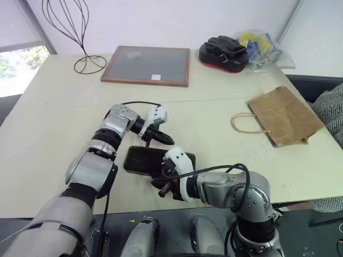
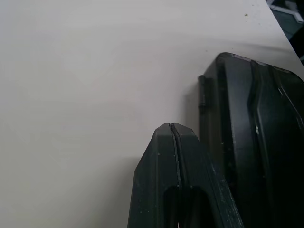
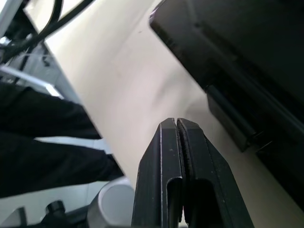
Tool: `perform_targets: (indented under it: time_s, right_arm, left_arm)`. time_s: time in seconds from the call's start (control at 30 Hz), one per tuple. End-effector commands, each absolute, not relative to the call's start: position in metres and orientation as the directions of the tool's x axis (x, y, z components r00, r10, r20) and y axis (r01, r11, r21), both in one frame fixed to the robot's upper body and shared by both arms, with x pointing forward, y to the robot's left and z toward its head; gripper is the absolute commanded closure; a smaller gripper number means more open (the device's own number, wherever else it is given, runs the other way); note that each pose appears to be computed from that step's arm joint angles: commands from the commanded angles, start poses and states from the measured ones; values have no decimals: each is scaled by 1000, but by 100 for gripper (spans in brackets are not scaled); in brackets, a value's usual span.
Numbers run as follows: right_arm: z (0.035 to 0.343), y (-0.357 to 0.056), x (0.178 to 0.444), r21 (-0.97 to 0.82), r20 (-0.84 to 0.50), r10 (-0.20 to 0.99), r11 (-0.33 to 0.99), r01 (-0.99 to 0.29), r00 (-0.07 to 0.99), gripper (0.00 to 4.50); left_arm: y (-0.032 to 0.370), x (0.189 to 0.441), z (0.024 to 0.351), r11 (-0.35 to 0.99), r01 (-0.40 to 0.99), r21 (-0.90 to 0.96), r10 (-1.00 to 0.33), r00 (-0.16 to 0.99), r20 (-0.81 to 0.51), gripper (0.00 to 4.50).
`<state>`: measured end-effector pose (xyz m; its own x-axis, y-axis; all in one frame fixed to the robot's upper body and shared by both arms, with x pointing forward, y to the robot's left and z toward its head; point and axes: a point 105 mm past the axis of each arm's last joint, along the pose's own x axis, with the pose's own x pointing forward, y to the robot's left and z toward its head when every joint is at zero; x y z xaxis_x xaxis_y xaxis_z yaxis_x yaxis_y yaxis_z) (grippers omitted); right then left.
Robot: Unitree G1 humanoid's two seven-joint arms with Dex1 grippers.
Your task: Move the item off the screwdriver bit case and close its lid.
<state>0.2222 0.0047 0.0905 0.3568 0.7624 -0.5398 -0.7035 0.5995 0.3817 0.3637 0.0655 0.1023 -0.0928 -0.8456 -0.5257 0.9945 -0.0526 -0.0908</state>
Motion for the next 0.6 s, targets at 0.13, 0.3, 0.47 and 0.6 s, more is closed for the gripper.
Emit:
perform_targets:
  time_s: [0.13,0.3,0.47,0.6]
  right_arm:
    - [73,-26,247,221,-662,580,756,-616,475,447]
    - [75,-34,256,130,-670,528,775,-619,521,447]
    - [74,-40,262,74,-671,502,778,-624,546,447]
    - [73,-47,269,-15,-665,459,781,-625,589,447]
  left_arm:
    - [71,356,96,-108,994,-35,-842,-110,-528,450]
    - [76,352,91,-85,995,-49,-854,-98,-511,450]
    - [80,345,81,-75,996,-50,-852,-90,-515,450]
    - [83,339,70,-83,996,-38,-836,-90,-541,450]
